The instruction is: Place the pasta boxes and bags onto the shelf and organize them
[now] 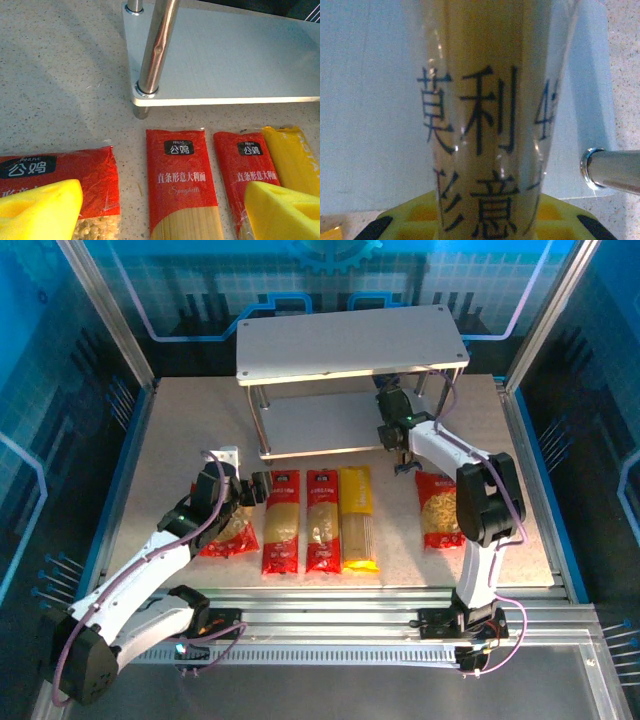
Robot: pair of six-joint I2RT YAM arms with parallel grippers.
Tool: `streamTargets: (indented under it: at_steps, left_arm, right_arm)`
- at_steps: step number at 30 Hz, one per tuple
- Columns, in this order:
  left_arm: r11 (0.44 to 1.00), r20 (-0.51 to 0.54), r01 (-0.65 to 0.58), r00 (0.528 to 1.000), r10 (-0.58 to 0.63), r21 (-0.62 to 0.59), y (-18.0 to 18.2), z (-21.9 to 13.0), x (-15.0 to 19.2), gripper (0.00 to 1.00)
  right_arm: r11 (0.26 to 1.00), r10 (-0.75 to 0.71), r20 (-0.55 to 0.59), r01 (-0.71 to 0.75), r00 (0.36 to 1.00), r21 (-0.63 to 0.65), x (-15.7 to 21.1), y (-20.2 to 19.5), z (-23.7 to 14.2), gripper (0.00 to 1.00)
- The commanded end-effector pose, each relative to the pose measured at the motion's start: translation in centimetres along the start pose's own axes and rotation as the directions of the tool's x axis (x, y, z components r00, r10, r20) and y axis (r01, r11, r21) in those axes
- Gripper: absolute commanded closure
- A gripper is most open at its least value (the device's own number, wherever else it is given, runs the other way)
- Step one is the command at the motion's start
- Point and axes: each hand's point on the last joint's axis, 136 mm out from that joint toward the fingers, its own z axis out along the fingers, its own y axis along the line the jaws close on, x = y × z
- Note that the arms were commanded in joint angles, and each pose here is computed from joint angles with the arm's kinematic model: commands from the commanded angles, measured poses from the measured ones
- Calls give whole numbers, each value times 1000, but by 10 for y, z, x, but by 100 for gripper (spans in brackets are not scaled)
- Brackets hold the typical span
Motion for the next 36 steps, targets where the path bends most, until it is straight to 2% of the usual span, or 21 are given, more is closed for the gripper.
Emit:
streamTargets:
  at_steps: [1,6,10,13,18,25,30,36]
  left_arm:
    - [1000,35,-15,999,15,3,-2,-7,-17,15]
    - [1000,34,-13,999,13,1,-1,-5,-19,14]
    - [1000,28,-14,1000,14,1,-1,-4,-19,14]
    - [1000,30,-14,999,13,4,-2,-5,-20,14]
    - [1000,24,-14,1000,14,6,-2,-6,-19,14]
    - [1000,-4,-14,1000,14,7,1,-5,-6,14]
    - [1000,-21,-10,1000,10,0,4,0,3,14]
    - [1000,-68,-6,998,6,4,3,13,19,14]
  right_arm:
    - [993,89,195,-101,977,53,-63,-18,-8,91]
    - [994,82,172,-94,982,62,-61,-13,10,70]
    - [992,101,142,-110,985,56,-54,-11,18,44]
    - [991,121,136,-127,983,39,-50,-12,19,35]
    - [987,158,148,-162,976,13,-48,-17,4,26]
    - [976,209,212,-190,955,-108,-32,-22,-71,20]
    - [958,173,87,-147,981,-247,28,11,-116,20]
    - [905,136,-110,-168,985,-391,122,79,-144,18]
